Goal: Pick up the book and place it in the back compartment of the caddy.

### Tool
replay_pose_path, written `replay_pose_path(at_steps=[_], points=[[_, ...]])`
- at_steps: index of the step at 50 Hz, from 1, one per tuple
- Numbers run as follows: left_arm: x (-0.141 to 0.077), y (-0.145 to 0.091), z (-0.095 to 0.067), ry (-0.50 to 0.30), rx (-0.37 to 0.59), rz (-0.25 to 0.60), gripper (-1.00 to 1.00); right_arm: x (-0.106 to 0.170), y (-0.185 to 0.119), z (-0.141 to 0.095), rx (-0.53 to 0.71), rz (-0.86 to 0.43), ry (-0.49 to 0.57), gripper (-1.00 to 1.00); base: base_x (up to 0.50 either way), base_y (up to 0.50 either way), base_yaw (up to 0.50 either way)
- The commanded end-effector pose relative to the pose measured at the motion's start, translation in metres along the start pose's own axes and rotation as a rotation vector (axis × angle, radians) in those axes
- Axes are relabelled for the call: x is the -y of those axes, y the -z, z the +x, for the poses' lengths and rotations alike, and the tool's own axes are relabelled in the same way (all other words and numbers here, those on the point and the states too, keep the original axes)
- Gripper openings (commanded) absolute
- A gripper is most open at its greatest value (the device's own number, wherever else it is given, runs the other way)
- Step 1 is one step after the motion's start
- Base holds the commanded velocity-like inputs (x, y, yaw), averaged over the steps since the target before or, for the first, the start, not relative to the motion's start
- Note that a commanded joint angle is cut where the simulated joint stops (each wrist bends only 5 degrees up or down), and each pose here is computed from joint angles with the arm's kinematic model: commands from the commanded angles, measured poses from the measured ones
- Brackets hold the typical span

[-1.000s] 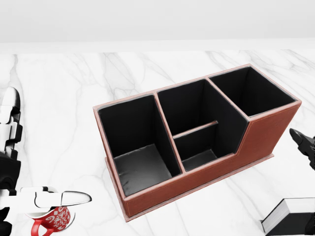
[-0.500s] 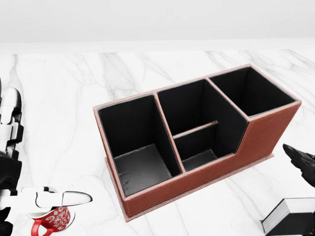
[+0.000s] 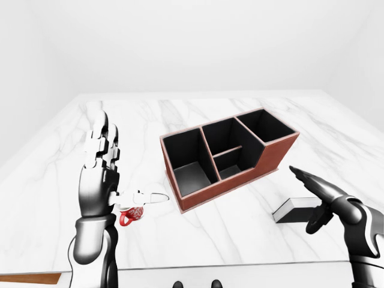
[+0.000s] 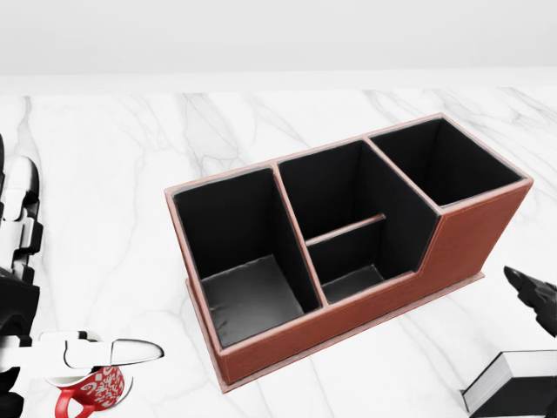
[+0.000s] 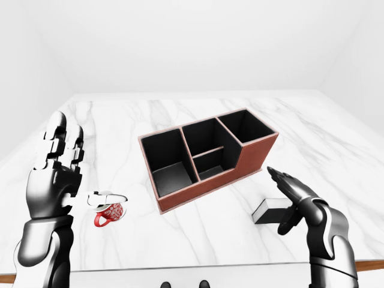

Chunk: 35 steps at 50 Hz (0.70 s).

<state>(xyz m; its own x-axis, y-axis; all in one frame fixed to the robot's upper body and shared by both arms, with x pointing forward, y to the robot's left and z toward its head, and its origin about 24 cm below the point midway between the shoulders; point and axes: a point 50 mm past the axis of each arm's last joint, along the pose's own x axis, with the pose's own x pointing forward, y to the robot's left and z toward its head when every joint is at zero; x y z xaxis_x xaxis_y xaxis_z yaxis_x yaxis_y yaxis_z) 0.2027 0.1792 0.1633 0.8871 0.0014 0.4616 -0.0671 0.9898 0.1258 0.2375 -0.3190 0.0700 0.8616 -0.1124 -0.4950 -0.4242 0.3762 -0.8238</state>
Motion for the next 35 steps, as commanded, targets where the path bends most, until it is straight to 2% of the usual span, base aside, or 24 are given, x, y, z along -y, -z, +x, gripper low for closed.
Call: replay_pose_path(at_steps=[1,15,35], points=[[0.001,0.001,0.000,0.001,-0.004,0.000,1.00,-0.001,0.005,0.001,-0.018,0.001,-0.013,1.00,0.00,0.00,0.00],[0.001,0.002,0.000,0.002,-0.010,0.001,1.00,0.000,0.007,0.007,-0.032,-0.002,-0.031,1.00,0.00,0.00,0.00],[0.002,0.003,0.000,0.003,-0.012,0.001,1.00,0.017,0.003,0.019,-0.023,-0.019,-0.016,1.00,0.00,0.00,0.00]])
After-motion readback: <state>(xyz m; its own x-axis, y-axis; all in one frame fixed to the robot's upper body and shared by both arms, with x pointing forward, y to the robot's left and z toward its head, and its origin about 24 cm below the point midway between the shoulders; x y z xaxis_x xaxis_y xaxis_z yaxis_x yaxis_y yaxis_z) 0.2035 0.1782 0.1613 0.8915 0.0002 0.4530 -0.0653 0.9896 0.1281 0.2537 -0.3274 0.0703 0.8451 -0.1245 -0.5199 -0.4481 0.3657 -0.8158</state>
